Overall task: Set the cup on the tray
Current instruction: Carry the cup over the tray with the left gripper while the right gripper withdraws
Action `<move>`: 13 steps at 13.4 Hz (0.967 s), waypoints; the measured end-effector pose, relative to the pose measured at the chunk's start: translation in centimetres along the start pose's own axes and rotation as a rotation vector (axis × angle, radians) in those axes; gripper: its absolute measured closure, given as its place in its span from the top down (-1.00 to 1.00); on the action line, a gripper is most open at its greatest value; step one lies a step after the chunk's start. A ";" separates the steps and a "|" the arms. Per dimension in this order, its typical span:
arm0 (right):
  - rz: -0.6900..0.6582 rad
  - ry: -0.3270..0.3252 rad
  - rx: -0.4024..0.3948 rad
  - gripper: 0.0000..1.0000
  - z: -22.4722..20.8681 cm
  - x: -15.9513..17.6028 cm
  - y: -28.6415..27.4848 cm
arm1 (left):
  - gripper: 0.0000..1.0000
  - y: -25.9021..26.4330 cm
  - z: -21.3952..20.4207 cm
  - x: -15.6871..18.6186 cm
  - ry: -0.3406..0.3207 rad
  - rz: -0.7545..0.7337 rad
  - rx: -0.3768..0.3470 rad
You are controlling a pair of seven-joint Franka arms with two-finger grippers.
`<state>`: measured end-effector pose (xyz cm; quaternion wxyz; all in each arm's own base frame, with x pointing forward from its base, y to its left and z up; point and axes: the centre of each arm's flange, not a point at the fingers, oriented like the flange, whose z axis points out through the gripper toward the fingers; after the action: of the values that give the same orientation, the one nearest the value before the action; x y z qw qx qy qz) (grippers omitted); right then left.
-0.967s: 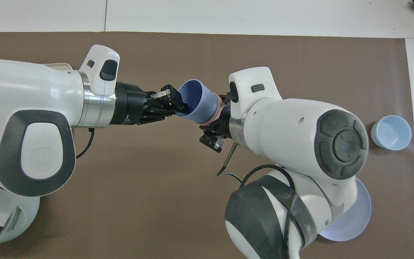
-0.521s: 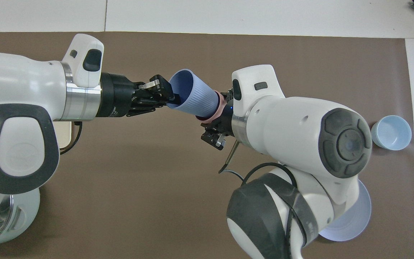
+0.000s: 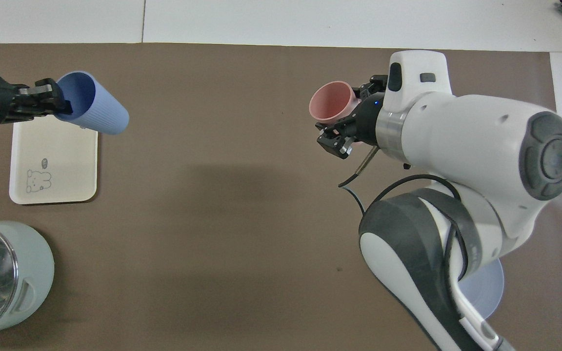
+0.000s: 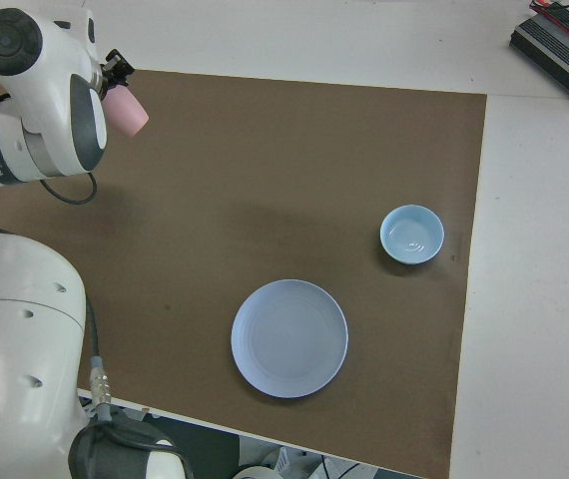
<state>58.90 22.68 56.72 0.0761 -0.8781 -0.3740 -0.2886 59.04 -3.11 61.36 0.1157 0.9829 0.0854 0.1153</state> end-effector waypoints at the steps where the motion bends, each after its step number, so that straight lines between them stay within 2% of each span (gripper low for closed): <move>1: 0.036 0.038 0.010 0.67 0.2 -1.3 2.2 | -0.87 -3.2 -0.1 0.5 0.003 0.018 0.020; 4: 0.093 0.186 0.079 0.67 1.0 -6.8 10.0 | -0.87 -11.6 0.6 1.1 0.041 0.044 0.059; 7: 0.113 0.320 0.069 0.67 2.7 -13.5 16.9 | -0.87 -17.4 2.6 0.9 0.053 0.070 0.088; 11: 0.111 0.422 0.070 0.67 6.6 -19.5 20.3 | -0.87 -21.7 8.9 1.7 0.070 0.085 0.117; 13: 0.157 0.481 0.092 0.67 8.8 -21.9 20.5 | -0.87 -22.7 12.3 1.9 0.052 0.075 0.117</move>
<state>65.12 -2.18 38.87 0.2252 -0.8061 -0.2884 -0.4651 60.67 16.42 44.51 0.0513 0.9872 0.0581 0.1397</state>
